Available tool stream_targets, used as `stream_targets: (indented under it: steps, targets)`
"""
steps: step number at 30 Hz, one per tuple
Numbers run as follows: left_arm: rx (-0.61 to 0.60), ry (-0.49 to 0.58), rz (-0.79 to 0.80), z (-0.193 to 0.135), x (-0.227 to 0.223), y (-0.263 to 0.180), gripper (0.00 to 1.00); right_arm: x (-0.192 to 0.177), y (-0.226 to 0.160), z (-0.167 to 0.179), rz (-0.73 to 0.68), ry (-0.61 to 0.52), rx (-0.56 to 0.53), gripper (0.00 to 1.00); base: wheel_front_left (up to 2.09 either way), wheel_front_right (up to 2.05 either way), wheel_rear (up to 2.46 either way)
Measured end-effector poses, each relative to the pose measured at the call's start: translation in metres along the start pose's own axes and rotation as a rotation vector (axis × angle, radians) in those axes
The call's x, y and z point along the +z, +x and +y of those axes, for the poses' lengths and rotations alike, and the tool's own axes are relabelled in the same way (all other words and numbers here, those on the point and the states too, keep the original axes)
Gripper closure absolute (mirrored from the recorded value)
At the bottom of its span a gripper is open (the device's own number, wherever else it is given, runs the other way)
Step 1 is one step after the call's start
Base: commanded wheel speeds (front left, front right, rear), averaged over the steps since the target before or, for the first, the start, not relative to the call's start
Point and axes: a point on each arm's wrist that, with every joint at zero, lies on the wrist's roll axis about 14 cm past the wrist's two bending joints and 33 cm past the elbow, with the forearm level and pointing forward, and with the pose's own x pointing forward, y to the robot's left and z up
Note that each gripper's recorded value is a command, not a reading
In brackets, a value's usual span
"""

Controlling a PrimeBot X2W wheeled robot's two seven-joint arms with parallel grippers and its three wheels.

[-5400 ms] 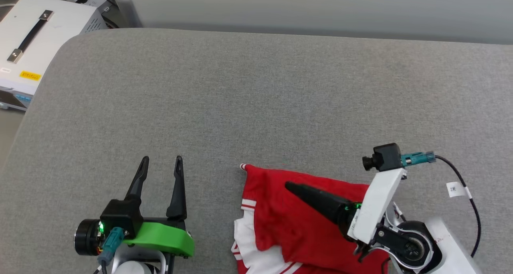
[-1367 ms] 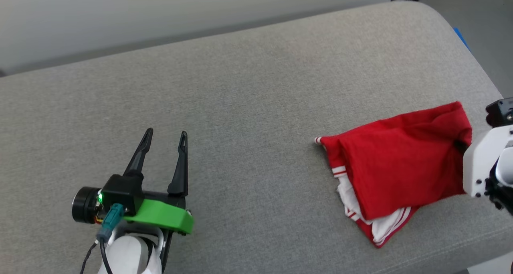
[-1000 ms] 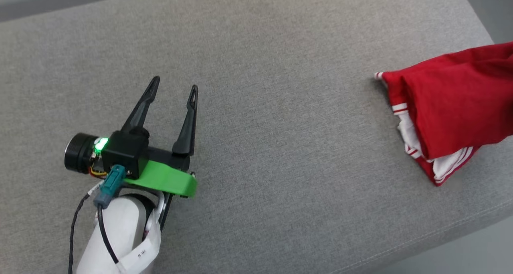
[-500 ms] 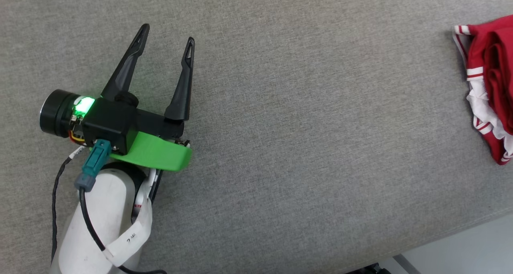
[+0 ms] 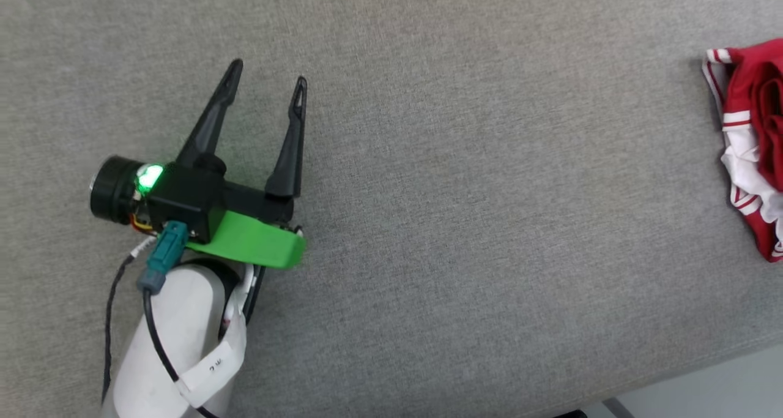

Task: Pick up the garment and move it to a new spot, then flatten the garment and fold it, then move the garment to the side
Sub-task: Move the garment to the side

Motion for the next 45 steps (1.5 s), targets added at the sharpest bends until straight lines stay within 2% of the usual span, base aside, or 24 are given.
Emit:
stream_targets:
  steps: [6,16,19,26,33,38,45]
  targets:
    - [0.042,0.004,0.027,-0.004,0.005,-0.026,0.0,-0.007,-0.03,0.017,-0.089,0.061,0.052,0.0,0.0,0.0,0.0]
    - [0.157,-0.008,0.035,-0.006,0.029,-0.08,0.0,-0.012,-0.104,0.049,-0.236,0.168,0.184,0.0,0.0,0.0,0.0]
    - [0.209,-0.009,0.028,-0.001,0.036,-0.097,0.0,-0.006,-0.127,0.063,-0.289,0.206,0.238,0.0,0.0,0.0,0.0]
    - [0.366,0.005,-0.001,0.027,0.056,-0.141,0.0,0.005,-0.189,0.122,-0.354,0.256,0.427,0.0,0.0,0.0,0.0]
    - [0.516,0.049,-0.031,0.055,0.075,-0.192,0.0,0.038,-0.245,0.169,-0.441,0.287,0.626,0.0,0.0,0.0,0.0]
    - [0.581,0.064,-0.055,0.062,0.085,-0.222,0.0,0.061,-0.281,0.18,-0.533,0.307,0.712,0.0,0.0,0.0,0.0]
    - [0.597,0.071,-0.085,0.057,0.094,-0.245,0.0,0.072,-0.314,0.182,-0.59,0.314,0.778,0.0,0.0,0.0,0.0]
